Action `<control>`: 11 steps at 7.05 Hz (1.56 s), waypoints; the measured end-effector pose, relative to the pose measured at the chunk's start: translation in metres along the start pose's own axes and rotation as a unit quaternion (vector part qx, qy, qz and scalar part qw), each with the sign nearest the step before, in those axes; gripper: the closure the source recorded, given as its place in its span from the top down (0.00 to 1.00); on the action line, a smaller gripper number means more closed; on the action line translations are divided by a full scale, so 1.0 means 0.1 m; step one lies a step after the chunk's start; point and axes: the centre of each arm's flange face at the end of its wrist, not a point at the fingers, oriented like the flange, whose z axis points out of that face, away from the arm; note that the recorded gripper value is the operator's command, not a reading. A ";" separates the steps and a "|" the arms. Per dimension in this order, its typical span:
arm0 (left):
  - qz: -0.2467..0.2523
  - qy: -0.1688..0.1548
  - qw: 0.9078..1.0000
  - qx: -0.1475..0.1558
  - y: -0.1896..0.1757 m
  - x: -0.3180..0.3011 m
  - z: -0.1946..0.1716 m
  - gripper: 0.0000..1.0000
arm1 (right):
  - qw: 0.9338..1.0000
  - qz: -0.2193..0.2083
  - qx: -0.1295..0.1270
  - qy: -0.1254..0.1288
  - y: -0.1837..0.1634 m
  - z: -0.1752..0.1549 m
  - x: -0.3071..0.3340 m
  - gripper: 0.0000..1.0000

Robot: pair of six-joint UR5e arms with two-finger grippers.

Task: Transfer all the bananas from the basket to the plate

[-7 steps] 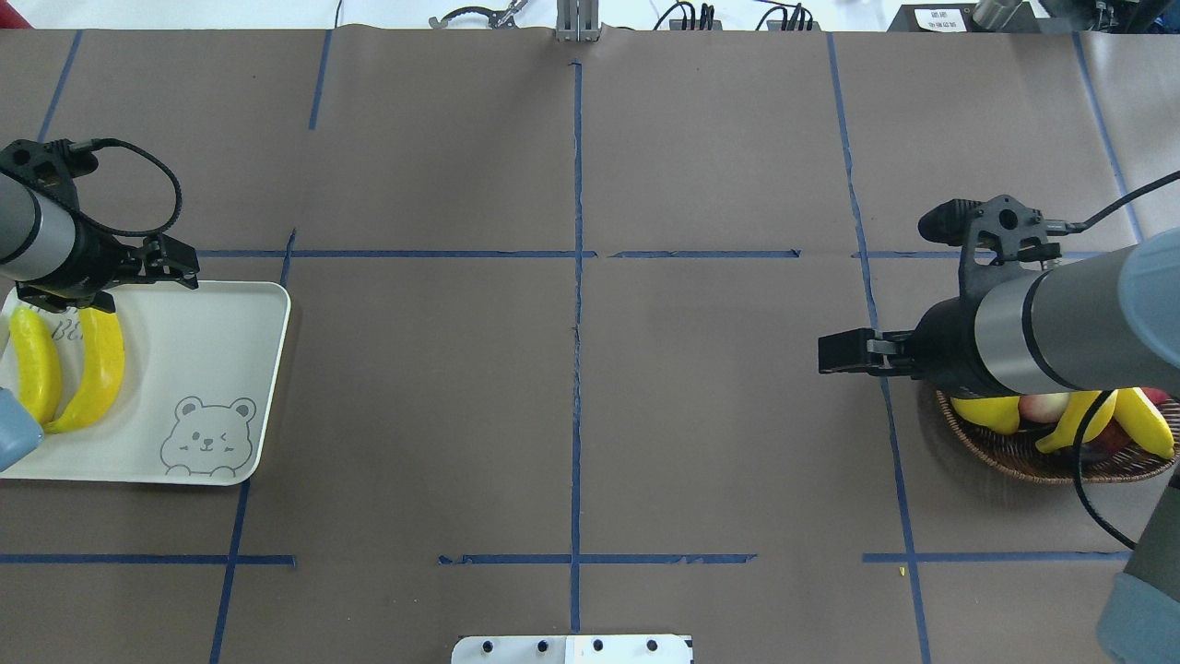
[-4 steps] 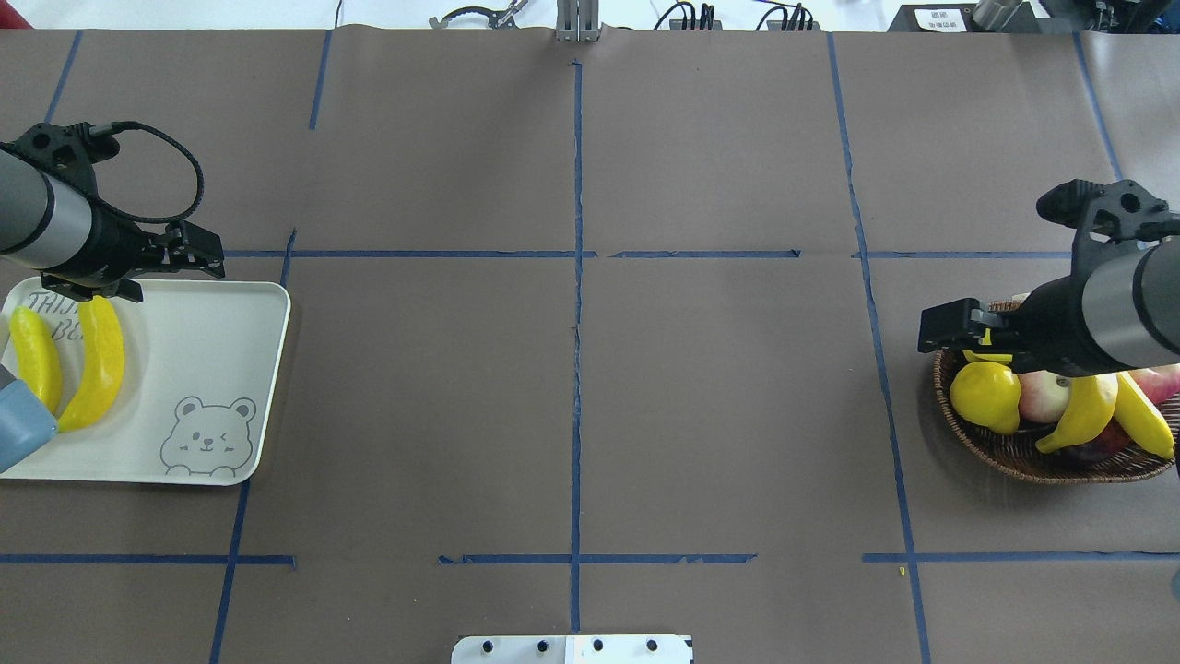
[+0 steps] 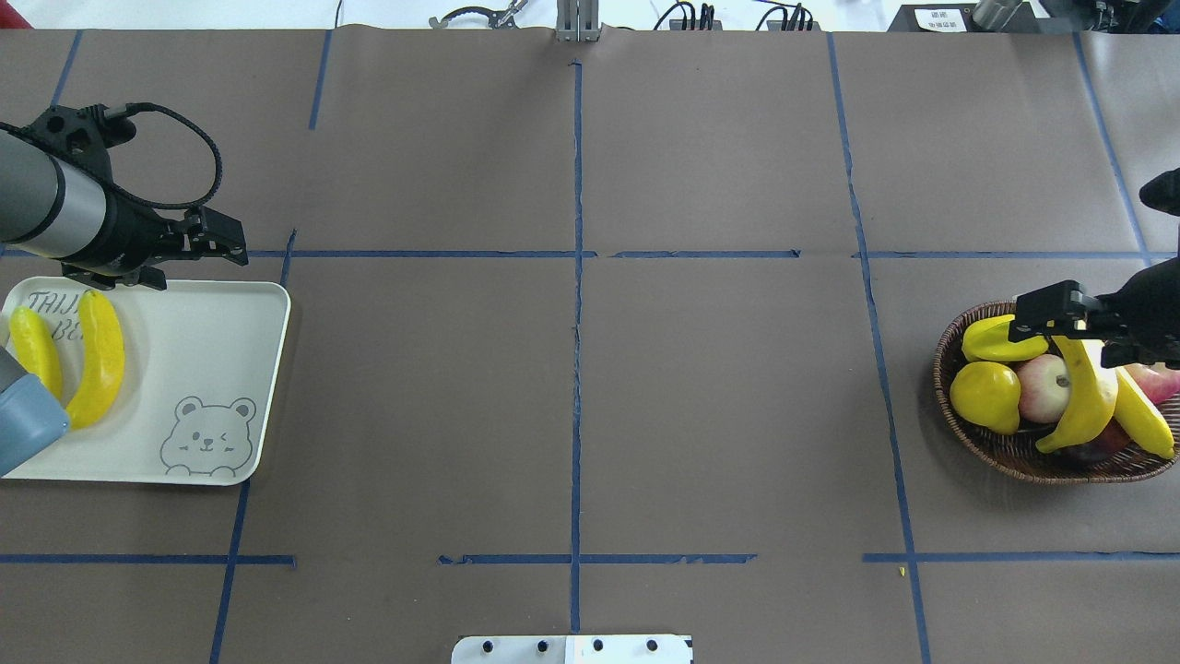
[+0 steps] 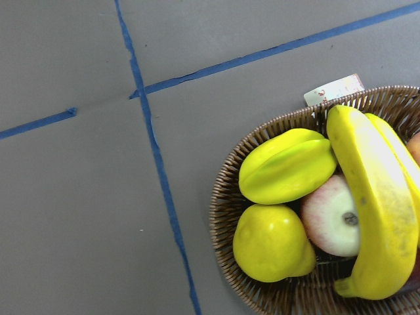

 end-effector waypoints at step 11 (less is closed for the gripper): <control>-0.008 0.011 1.000 -0.005 0.01 0.11 -0.04 1.00 | 0.999 0.003 -0.037 -0.002 -0.11 1.00 1.19 0.99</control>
